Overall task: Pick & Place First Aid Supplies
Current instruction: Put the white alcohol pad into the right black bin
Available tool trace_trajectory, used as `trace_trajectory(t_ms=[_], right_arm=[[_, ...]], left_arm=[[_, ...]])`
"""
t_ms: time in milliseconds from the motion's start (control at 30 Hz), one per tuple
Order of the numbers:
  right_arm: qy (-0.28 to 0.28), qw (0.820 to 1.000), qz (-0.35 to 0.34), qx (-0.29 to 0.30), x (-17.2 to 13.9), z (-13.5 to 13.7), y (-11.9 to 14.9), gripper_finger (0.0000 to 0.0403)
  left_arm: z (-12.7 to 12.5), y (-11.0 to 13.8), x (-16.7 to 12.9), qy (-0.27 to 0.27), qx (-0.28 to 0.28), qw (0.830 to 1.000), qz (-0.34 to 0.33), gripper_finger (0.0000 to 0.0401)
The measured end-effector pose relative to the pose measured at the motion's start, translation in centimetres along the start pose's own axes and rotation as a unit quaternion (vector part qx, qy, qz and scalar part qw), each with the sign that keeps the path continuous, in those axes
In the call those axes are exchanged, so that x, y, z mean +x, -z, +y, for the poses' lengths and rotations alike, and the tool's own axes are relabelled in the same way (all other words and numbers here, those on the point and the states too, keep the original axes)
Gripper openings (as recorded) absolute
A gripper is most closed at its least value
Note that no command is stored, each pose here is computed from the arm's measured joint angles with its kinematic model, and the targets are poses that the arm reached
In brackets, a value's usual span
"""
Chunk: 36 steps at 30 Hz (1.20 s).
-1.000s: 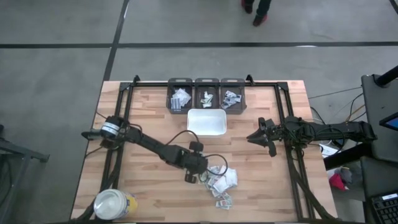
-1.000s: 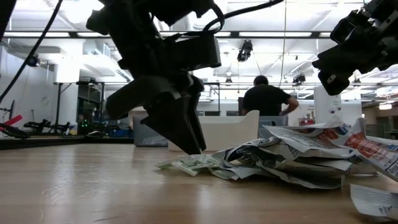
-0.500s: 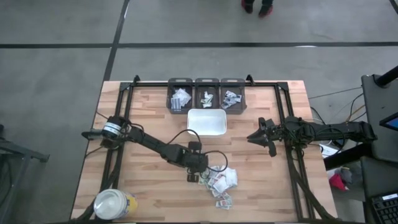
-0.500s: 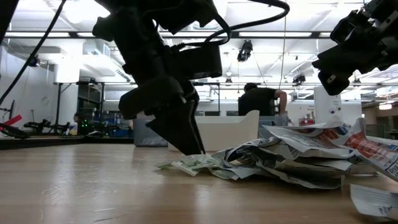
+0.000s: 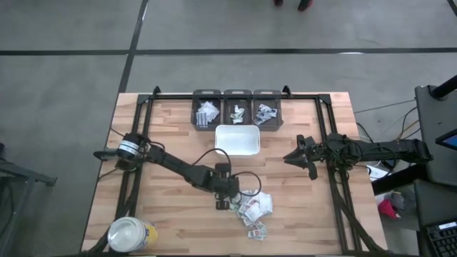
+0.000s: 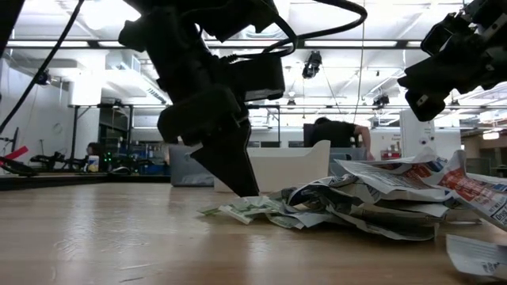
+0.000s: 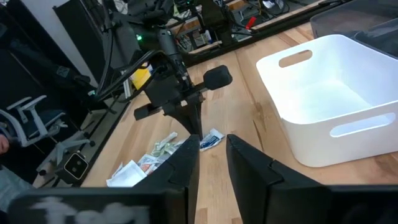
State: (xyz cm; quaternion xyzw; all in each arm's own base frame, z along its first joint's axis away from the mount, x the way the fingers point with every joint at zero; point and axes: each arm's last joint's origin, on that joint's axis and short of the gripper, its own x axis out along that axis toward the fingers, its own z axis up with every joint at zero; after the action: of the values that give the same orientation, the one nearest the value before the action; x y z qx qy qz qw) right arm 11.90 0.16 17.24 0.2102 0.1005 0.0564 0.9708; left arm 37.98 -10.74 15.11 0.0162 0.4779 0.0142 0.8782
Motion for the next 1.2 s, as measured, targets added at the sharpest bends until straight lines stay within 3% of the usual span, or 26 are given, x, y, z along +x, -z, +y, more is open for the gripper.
trace_trajectory(t_ms=[267,667,800,967,1067,1200], right_arm=[[0.0,1.0,0.0,0.0,0.0,0.0,0.0,0.0087],[0.0,1.0,0.0,0.0,0.0,0.0,0.0,0.0068],[-0.002,1.0,-0.004,-0.001,0.0,0.0,-0.1,0.0071],[-0.01,0.999,-0.021,0.023,0.0,0.2,-0.4,0.0079],[-0.023,0.998,-0.053,0.029,-0.1,0.5,-1.0,0.0083],[-0.039,0.993,-0.109,0.019,-0.3,0.9,-2.1,0.0083]], left_arm=[[0.7,-1.3,-3.7,-0.037,-0.002,0.999,-0.008,0.0],[1.5,-3.9,-12.2,0.008,-0.058,0.989,-0.136,0.0],[1.2,-5.6,-14.1,0.063,-0.074,0.97,-0.223,0.0],[0.6,-7.8,-15.1,0.137,-0.083,0.929,-0.333,0.0],[0.4,-8.5,-14.9,0.172,-0.098,0.91,-0.363,0.0],[0.4,-9.0,-14.0,0.199,-0.162,0.893,-0.369,0.0]])
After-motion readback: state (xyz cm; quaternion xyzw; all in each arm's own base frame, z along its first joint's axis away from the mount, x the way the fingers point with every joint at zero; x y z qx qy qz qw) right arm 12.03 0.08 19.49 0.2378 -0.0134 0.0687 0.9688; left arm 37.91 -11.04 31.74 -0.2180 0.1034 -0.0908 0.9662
